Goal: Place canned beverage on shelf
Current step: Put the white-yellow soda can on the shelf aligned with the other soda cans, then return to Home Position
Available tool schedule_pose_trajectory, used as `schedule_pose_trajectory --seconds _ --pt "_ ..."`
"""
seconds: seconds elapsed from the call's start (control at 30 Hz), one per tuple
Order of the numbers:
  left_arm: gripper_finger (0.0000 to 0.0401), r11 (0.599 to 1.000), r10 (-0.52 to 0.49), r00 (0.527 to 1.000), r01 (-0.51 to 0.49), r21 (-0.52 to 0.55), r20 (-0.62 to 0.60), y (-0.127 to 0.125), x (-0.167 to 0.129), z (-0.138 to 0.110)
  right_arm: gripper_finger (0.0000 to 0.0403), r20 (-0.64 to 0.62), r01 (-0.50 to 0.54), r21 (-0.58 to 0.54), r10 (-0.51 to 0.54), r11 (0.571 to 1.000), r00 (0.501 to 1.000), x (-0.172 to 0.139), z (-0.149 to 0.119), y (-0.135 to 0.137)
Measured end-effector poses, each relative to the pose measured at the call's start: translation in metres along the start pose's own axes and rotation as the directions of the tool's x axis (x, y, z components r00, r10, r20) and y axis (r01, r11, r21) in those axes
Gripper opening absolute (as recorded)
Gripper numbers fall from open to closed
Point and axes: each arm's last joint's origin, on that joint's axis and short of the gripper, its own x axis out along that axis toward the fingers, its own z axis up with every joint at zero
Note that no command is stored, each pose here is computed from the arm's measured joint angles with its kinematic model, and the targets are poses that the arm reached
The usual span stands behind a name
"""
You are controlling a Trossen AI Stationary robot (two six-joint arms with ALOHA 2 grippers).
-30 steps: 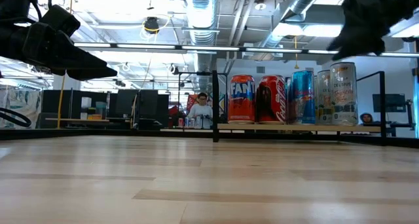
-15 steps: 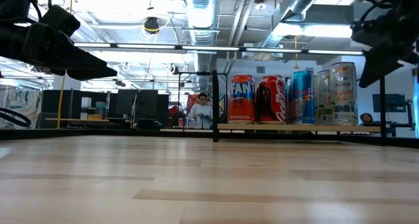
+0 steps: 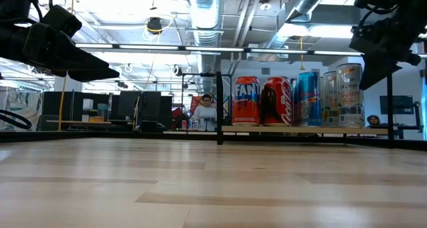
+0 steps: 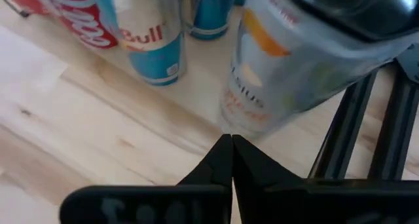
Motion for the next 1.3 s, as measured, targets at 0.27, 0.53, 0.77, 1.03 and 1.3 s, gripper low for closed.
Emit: schedule_pose_trajectory --seconds 0.27,0.53,0.77,1.03,1.3 --pt "0.0377 1.0 0.0 1.0 0.0 0.001 0.0 0.0 0.0 0.0 0.0023 0.0 0.042 0.028 -0.042 0.999 0.999 0.003 0.004 -0.005" --pt "0.0377 1.0 0.0 1.0 0.0 0.001 0.0 0.0 0.0 0.0 0.0018 0.033 0.073 0.045 -0.074 0.996 0.997 0.005 0.008 -0.007" --pt "0.0377 1.0 0.0 1.0 0.0 0.001 0.0 0.0 0.0 0.0 0.0028 0.037 0.07 0.068 -0.072 0.995 0.997 0.006 0.011 -0.008" --pt "0.0377 1.0 0.0 1.0 0.0 -0.002 0.001 0.0 0.0 0.0 0.0017 -0.173 -0.229 0.049 0.234 0.972 0.957 0.002 0.002 0.006" --pt "0.0377 1.0 0.0 1.0 0.0 -0.005 0.0 0.0 0.0 0.0 0.0025 -0.14 -0.536 0.027 0.534 0.844 0.834 -0.027 -0.001 0.038"
